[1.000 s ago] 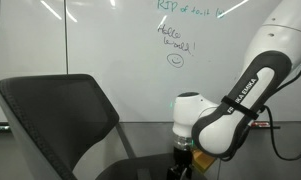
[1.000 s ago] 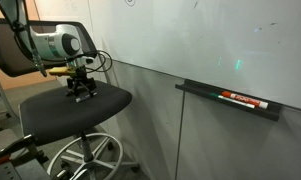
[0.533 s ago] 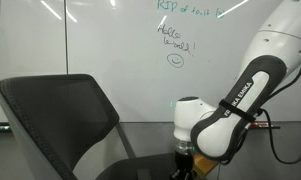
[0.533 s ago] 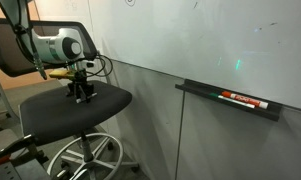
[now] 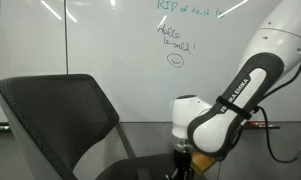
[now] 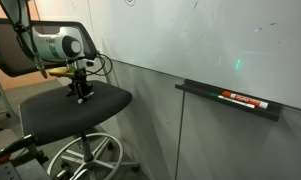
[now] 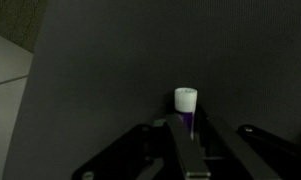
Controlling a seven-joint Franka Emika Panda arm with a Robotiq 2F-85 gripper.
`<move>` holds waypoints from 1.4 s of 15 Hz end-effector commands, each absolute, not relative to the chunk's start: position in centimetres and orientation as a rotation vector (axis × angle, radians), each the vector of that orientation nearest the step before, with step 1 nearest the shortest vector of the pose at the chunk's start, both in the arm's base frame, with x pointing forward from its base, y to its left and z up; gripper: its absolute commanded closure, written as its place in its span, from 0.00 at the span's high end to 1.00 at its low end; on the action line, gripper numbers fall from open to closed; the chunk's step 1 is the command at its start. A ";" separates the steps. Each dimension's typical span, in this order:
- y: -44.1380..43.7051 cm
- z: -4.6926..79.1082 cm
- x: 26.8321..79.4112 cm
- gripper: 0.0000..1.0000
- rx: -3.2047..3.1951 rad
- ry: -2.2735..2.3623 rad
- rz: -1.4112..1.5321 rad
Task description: Use the marker on the chair to write on the board
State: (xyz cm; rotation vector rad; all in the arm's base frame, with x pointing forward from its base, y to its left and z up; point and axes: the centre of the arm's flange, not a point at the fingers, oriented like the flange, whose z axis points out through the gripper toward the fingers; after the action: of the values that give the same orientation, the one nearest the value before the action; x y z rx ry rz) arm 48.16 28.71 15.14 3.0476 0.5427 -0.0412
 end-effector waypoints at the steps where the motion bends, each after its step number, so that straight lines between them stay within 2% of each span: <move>1: 28.0 16.5 49.0 0.11 3.046 0.542 -0.089; 8: 24.9 21.9 50.4 0.11 3.003 0.491 -0.180; 21: 16.4 36.8 56.0 0.11 2.999 0.340 0.067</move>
State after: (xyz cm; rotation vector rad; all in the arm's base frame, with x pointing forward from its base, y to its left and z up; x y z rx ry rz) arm 55.30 17.99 33.07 3.0030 0.3582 0.0300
